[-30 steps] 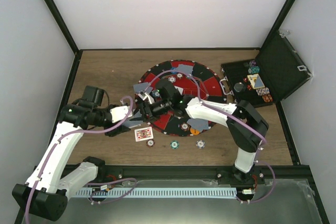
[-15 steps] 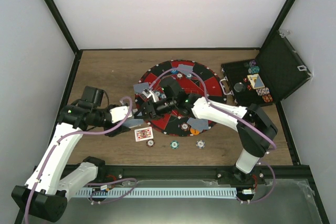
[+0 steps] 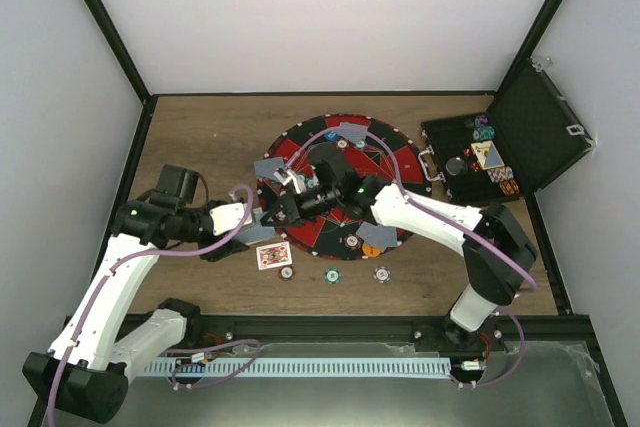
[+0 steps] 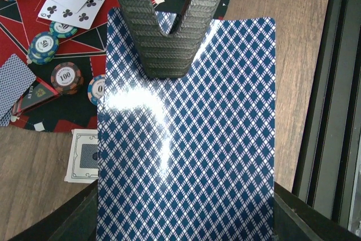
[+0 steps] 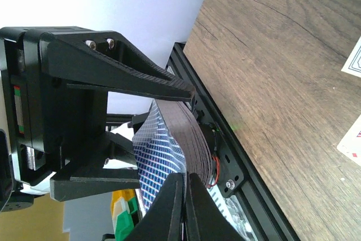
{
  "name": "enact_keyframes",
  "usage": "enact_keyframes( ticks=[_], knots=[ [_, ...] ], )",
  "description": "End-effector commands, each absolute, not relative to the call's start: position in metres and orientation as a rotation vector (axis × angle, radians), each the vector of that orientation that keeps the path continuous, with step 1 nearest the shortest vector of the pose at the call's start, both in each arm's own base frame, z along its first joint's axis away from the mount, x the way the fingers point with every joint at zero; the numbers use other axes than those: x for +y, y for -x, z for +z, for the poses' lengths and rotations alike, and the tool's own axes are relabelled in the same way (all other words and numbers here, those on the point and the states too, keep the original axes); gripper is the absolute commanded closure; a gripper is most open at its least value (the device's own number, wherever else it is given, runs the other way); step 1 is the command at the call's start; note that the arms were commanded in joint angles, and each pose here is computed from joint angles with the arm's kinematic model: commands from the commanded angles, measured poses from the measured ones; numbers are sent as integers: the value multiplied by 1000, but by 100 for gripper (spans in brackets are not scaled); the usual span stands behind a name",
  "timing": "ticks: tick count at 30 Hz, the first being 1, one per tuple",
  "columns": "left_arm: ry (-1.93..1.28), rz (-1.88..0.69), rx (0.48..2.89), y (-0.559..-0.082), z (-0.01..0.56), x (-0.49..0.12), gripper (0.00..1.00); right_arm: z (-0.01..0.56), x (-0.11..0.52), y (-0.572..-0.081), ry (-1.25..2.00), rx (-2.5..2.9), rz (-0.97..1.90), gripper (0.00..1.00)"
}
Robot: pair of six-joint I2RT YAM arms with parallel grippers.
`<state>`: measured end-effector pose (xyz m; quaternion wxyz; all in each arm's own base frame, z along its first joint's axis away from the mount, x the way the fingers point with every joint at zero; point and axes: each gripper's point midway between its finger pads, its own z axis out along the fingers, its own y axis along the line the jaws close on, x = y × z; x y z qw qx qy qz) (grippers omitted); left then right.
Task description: Distribute texas hold em gaming equipment
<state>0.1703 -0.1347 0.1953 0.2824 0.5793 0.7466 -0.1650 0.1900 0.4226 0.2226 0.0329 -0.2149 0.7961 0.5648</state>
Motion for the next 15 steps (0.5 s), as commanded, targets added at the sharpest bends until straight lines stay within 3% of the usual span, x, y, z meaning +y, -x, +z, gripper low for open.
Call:
enact_keyframes(
  ticks=[1,9,15],
  knots=[
    [-1556,-445,1972,-170,196,-136,96,238,413,-197,670,2439,1667,99],
    [-1558,-440,1979,-169,193,-135,96,241,373,-221,642,2442,1607,99],
    [-1551,-446,1985,-168,194,-135,96,229,314,-287,484,2453,1211,99]
  ],
)
